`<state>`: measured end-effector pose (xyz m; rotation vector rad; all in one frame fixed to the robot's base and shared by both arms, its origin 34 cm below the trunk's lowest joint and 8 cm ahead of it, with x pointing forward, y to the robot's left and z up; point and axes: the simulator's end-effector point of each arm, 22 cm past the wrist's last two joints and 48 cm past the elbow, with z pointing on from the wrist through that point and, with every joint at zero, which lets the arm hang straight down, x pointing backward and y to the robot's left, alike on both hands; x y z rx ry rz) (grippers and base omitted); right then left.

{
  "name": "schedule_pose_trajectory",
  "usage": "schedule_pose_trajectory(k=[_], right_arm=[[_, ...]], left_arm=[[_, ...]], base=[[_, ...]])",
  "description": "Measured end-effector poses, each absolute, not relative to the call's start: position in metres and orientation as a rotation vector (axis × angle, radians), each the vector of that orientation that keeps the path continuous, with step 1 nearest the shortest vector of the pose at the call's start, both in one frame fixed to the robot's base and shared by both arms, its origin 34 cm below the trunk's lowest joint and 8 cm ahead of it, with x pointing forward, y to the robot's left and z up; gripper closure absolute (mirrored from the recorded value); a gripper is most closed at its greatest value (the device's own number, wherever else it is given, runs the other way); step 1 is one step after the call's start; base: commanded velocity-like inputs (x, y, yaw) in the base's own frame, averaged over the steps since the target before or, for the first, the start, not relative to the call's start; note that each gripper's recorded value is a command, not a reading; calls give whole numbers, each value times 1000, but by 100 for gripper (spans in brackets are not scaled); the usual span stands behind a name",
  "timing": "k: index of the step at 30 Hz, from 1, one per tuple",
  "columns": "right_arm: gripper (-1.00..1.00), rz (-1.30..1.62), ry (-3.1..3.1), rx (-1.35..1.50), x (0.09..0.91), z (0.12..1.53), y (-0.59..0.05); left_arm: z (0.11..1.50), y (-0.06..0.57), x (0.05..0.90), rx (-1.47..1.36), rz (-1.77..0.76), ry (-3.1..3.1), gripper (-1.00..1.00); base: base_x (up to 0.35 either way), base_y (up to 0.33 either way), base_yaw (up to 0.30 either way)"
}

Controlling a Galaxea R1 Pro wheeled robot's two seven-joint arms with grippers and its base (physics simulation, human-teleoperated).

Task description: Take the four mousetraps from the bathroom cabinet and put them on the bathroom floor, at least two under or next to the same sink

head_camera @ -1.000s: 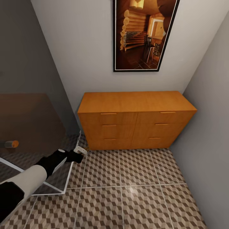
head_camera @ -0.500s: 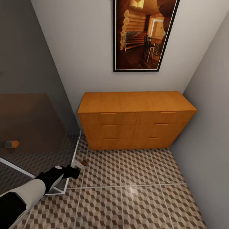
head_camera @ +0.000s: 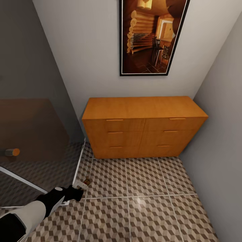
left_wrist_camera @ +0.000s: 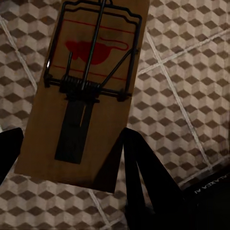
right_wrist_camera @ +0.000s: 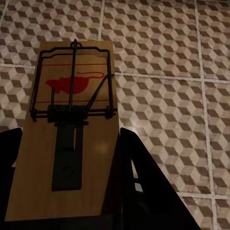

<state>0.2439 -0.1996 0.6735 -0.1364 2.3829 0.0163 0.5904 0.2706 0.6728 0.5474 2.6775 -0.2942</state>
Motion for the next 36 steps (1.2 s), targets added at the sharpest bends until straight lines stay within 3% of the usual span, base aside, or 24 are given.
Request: schedule_pose_trajectory(k=[6,11,14,36], right_arm=[[100,9,2382,-137,244,673,-203],[100,1,2382,-135,244,673,-207],[100,-2,2382,-134,245,673,-208],[100,-46,2358,-113,255,675,-219]], left_arm=[[663,296,576,456,-222,2708,100],[670,332,600,396,7,2582,100],[684,321,620,389,65,2419,100],[673,295,520,371,22,2252,100]], base=[[0,0,0],[0,0,0],[0,0,0],[0,0,0]])
